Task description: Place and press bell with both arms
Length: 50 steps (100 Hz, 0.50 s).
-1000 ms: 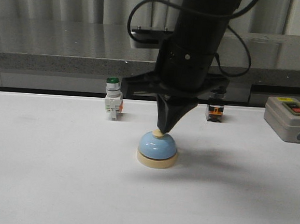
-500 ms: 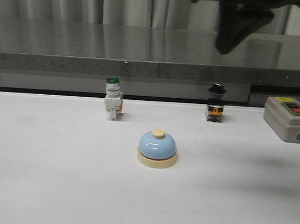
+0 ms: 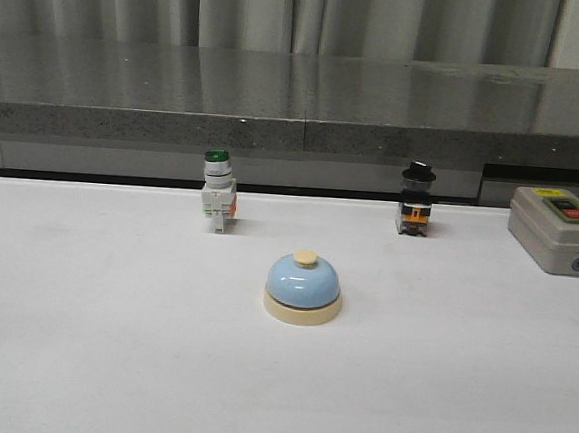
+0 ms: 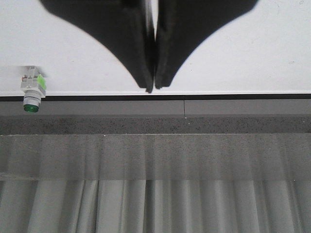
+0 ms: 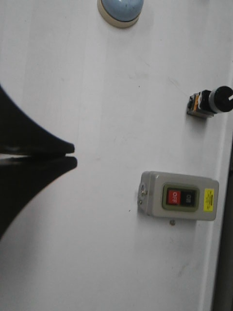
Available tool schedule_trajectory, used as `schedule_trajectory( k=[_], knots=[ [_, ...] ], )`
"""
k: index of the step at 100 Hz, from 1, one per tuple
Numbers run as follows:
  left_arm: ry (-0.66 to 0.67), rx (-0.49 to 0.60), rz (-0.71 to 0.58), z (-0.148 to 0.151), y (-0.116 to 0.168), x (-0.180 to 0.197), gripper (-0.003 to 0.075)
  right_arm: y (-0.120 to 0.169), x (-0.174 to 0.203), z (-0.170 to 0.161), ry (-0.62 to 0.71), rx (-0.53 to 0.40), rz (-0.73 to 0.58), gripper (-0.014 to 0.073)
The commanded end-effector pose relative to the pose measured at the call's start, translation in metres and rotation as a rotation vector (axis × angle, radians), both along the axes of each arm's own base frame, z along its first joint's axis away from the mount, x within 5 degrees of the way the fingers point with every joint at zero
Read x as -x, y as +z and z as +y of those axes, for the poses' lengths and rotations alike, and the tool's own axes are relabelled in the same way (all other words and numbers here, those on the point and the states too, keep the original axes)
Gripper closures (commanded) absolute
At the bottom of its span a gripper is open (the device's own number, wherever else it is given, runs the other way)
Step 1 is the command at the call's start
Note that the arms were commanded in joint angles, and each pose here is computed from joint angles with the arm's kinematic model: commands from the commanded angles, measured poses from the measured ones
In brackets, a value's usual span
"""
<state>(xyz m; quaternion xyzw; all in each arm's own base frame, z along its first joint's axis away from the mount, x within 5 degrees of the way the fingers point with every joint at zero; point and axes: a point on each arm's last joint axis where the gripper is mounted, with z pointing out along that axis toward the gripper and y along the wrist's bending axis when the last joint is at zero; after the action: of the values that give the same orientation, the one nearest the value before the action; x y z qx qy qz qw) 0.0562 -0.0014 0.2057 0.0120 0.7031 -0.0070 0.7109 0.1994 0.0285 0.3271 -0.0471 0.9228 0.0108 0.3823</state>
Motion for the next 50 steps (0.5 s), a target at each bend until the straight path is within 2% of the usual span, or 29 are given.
schedule_trajectory(
  k=[1, 26, 50],
  knots=[
    [-0.005, 0.009, -0.081, 0.000, -0.004, 0.001, 0.0740, 0.016, 0.020, -0.008, -0.013, -0.008, -0.158, 0.0655],
    [-0.005, 0.009, -0.081, 0.000, -0.004, 0.001, 0.0739, 0.004, 0.080, -0.017, -0.014, -0.027, -0.283, 0.0655],
    [-0.005, 0.009, -0.081, 0.000, -0.004, 0.001, 0.0740, 0.003, 0.113, -0.022, -0.016, -0.044, -0.387, 0.0655]
  ],
)
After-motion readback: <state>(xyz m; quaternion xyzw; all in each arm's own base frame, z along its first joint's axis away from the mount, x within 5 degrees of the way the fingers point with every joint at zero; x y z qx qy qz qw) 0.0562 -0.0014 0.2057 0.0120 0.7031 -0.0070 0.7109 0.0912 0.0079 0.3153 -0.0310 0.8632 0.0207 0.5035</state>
